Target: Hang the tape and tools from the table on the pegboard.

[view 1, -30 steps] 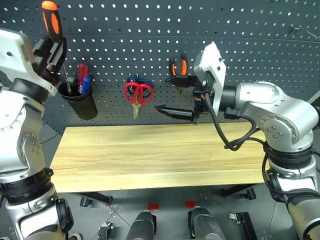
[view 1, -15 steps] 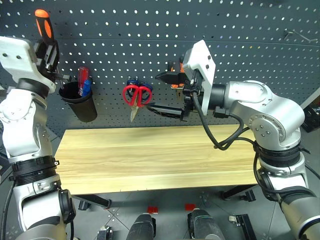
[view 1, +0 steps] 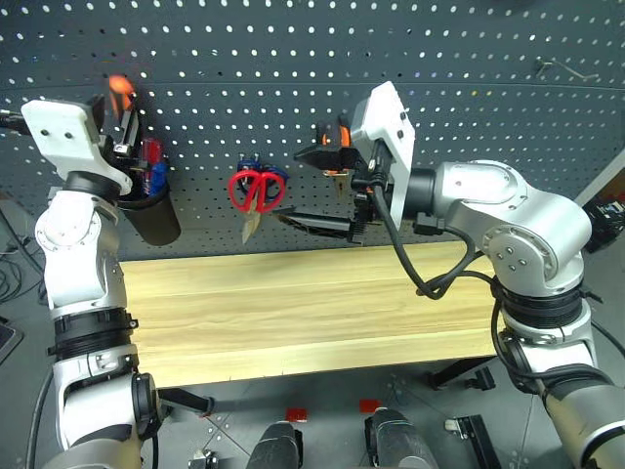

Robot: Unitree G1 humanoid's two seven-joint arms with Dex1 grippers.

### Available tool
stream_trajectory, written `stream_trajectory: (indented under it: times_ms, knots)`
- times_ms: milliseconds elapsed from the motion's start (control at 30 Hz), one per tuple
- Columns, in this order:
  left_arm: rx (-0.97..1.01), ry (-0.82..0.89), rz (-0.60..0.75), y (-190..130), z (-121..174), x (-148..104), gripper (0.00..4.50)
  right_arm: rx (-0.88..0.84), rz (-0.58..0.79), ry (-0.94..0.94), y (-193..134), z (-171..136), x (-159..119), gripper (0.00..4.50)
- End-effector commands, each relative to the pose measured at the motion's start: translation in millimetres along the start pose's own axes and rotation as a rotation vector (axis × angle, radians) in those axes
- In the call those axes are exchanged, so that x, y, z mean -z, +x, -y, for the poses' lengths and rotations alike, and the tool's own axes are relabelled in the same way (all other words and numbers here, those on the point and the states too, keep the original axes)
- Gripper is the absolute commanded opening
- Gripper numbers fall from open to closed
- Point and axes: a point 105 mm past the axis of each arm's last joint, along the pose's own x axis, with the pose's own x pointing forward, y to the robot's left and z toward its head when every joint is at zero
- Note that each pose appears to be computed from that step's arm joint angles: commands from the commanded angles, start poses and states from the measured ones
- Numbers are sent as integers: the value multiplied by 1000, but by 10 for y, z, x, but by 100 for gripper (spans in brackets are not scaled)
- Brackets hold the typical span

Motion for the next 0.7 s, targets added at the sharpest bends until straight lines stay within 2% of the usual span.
stream_trajectory:
  times_ms: [33,67,200,300,500,633,700]
  knots:
    - [-81,-22,81,-126,-85,-307,345,14,28,-22,-45,-9,-93,450]
    - [-99,-30,80,-174,-81,-346,376,19,29,-12,-62,0,-87,450]
    - [-162,-71,36,-298,-7,-431,376,42,28,23,-143,39,-32,450]
    - [-145,-36,-83,-338,193,-336,376,127,38,39,-238,150,27,450]
    - [-55,18,-217,-533,526,-109,376,359,81,79,-510,355,329,450]
    - [56,6,-327,-807,721,258,376,590,67,154,-741,450,867,450]
    - [123,10,-400,-1000,844,503,376,696,-3,117,-869,445,1262,450]
